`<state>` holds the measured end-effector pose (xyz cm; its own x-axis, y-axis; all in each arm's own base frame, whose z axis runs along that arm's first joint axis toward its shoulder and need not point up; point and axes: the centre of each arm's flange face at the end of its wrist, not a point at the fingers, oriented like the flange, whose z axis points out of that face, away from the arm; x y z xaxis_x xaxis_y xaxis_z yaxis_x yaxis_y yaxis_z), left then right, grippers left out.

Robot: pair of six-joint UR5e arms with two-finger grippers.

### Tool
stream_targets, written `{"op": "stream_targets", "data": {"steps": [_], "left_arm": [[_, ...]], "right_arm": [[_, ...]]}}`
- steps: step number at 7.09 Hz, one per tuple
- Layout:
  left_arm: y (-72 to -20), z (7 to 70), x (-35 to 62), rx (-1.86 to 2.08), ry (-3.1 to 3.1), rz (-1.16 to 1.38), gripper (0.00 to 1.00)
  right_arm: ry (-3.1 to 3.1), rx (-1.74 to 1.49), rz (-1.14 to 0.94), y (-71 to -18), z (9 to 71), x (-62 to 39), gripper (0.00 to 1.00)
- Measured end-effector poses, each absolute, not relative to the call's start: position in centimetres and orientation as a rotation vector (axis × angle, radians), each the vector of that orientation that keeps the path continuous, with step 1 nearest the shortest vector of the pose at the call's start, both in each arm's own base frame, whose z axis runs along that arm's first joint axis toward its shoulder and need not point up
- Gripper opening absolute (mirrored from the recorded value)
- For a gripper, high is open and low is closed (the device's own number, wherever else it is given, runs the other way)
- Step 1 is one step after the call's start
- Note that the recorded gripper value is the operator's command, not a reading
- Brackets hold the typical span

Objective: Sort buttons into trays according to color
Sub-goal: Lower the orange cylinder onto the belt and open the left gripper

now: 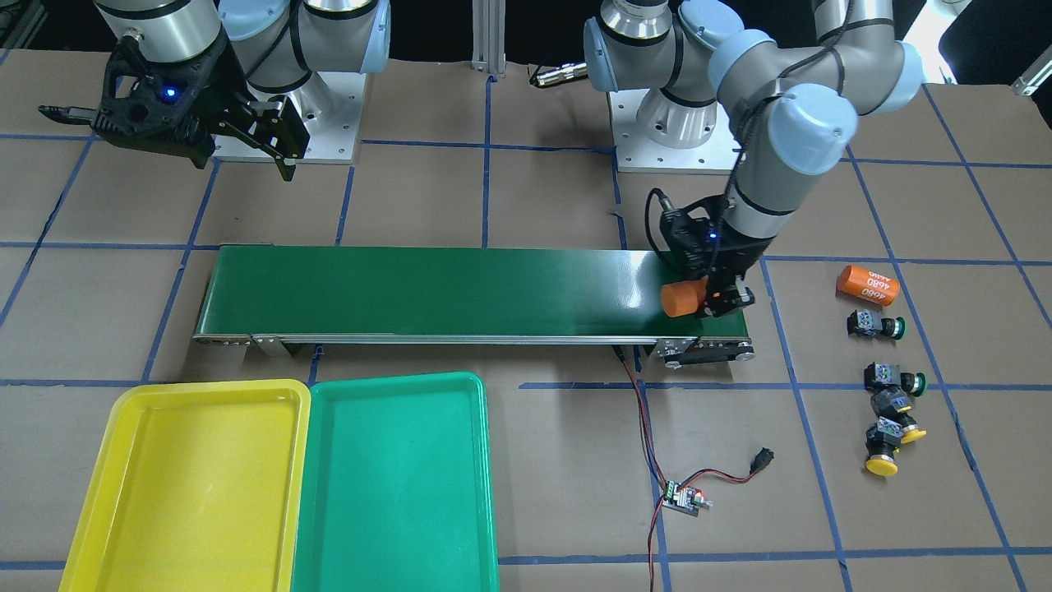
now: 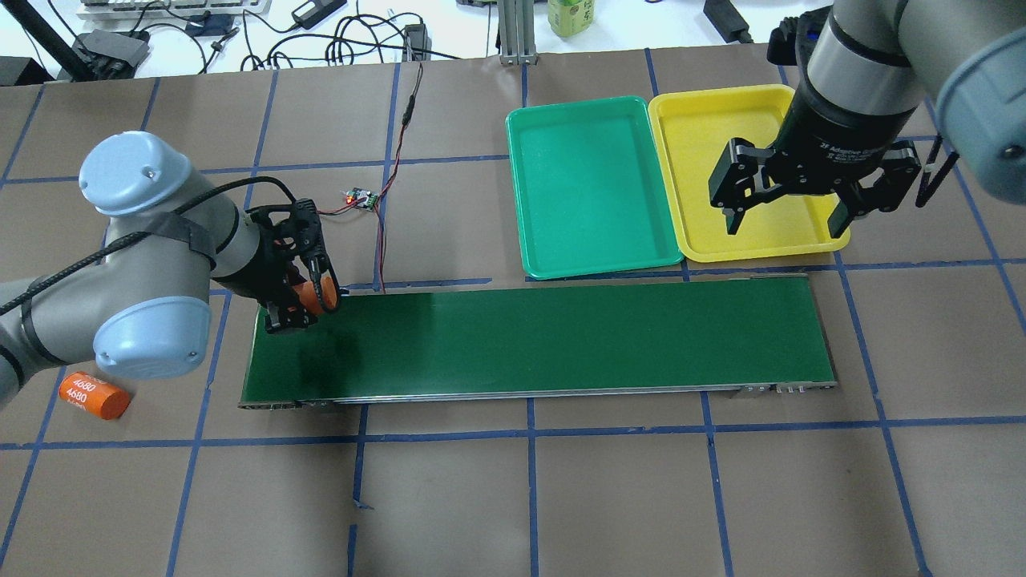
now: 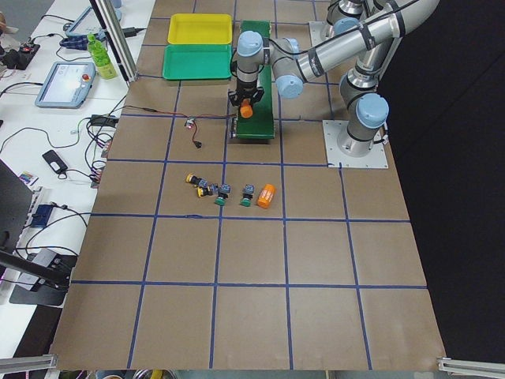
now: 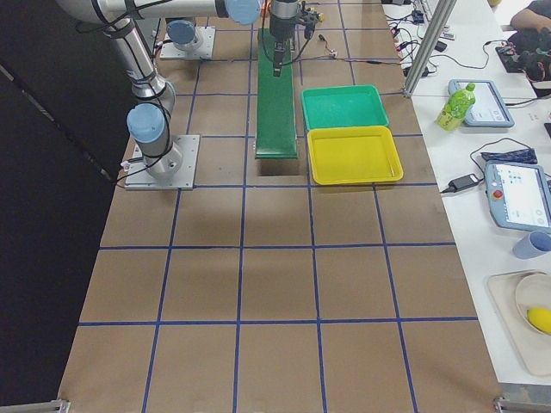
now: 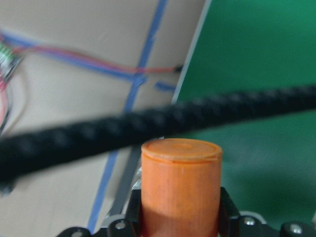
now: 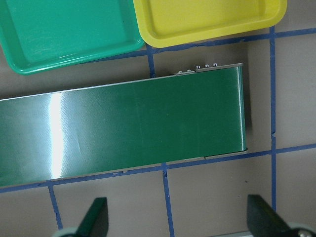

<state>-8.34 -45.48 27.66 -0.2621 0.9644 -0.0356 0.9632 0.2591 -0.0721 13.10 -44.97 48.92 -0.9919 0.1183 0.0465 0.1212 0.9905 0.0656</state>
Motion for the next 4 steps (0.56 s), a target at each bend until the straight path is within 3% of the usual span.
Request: {"op": "stream_targets", "data": {"steps": [2,4], "left_arm": [[-43.5,25.5,-9.4,-1.915,-2.479,0.141,1.00],[-43.0,25.9,-9.4,-1.772,-2.594,0.165,1.00]], "right_arm": [[-3.089,-0.188,-0.110,-44.9,48.9,13.1,1.00],[-3.088,-0.188,-0.113,-44.9,48.8,13.1,1.00]]}}
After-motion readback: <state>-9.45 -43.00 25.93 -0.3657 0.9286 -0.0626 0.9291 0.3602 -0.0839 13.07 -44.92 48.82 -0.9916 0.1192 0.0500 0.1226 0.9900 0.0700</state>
